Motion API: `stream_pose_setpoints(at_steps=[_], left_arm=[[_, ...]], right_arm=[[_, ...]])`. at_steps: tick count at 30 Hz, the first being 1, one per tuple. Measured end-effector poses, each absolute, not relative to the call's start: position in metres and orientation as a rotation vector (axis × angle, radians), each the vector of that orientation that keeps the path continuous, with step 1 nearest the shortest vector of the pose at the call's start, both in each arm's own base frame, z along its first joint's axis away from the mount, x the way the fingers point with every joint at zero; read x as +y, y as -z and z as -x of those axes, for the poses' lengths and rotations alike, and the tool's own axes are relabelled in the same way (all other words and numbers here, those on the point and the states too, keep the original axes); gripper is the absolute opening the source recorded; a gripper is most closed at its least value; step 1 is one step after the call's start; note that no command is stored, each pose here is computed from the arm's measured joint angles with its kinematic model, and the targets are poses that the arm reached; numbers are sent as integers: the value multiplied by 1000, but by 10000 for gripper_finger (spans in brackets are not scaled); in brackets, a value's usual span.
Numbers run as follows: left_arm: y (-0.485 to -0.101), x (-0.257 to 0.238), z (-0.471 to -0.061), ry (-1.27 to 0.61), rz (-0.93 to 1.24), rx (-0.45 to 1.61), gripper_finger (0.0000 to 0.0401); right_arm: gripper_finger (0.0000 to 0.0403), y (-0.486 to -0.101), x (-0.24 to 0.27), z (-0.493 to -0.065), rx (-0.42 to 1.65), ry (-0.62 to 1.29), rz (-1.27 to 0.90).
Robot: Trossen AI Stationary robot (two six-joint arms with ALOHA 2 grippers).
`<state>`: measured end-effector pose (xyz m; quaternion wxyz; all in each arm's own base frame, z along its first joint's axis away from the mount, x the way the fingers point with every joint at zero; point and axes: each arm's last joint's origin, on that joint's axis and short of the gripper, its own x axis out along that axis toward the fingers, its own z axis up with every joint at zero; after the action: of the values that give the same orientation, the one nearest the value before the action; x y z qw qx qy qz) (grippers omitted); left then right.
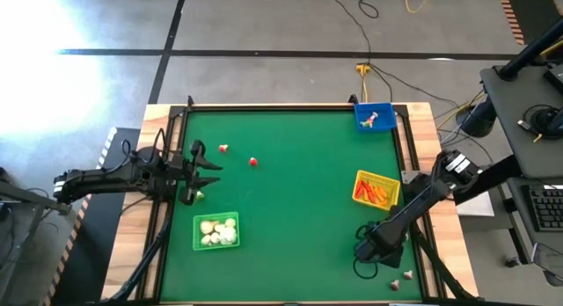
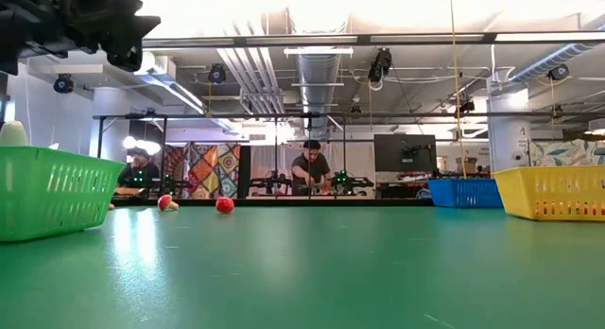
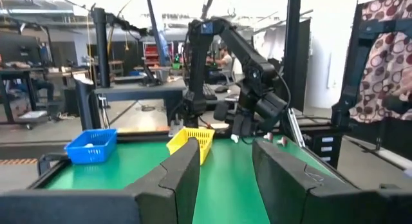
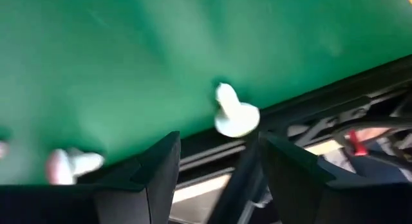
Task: Sort produce into baskets
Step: Put the green mushroom into the blue bin
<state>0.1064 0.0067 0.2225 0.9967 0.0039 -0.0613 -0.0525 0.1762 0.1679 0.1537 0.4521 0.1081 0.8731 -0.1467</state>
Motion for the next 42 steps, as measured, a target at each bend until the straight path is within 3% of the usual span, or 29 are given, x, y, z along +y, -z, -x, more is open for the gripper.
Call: stream_pose_setpoints(at_steps=[10,23,35,42], left_arm=[[-220,7,-107,106,22,-95,127],[-220,7,-107,104,-6,-96,127],[-220,7,-107,105,1,-97,127],[-221,7,-107,105,10,-101,127]], right_arm=[[201,-141,171,-145,2188,345,-114],[199,-122,172,-137,2128,239,-111],[107,-123,173,-139,2109,312,-158],[97,-149,195,-159,2039,334,-346]])
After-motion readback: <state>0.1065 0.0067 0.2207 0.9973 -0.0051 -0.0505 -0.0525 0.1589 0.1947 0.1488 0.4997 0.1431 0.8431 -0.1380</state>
